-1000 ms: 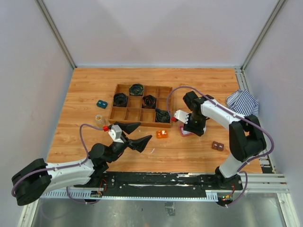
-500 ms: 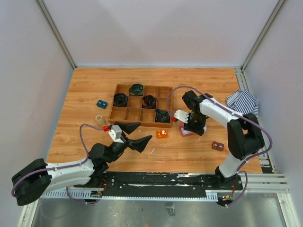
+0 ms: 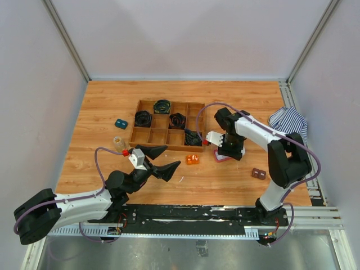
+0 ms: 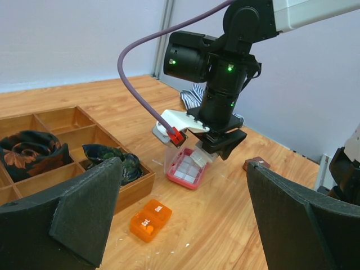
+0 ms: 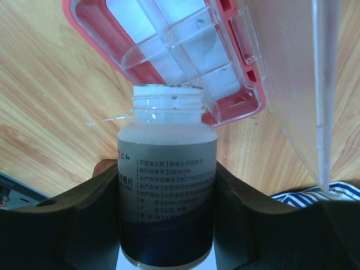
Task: Sort the pills into containers
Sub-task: Pour the pill from the pill bottle.
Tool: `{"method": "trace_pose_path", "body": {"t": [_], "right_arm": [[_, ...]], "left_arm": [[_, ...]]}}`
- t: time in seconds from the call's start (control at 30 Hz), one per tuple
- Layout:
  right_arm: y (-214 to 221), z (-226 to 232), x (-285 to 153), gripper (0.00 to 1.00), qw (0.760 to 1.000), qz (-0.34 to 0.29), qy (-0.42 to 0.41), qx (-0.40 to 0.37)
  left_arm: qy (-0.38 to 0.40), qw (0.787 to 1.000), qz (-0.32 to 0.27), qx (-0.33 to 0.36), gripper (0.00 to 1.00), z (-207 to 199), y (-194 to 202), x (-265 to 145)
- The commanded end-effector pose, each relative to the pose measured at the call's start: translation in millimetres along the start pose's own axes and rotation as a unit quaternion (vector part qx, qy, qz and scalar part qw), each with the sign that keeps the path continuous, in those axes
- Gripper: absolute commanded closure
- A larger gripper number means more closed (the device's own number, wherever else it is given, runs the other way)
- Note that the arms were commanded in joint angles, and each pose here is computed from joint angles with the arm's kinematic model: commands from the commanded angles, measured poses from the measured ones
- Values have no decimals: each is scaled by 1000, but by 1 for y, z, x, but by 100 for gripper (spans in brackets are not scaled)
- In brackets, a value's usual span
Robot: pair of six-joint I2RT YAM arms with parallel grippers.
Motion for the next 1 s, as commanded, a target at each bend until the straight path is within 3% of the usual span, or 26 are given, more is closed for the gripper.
{"method": "trace_pose_path", "body": {"t": [0.0,0.57,0.97], "right_arm": [[-6,-2,-8,99,1000,11,-1,-27],[-9,-4,-9,100,998,40,-8,-56],[-16,-2,-14,99,999,5,-6,-35]], "left_arm": [[6,1000,-21,8,1,-1,-8,-2],[7,1000,-22,9,1,-1,-8,-2],[8,1000,-22,10,1,-1,-8,-3]]}}
Point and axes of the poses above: each gripper's point midway between its finger pads, its own x axis out along the fingers, its own z axis along the line the jaws close on, y = z × x, the point moved 4 cm from there along -x, back along the fingers, and after that the axes turned 7 degrees about -x, right-handed, at the moved point
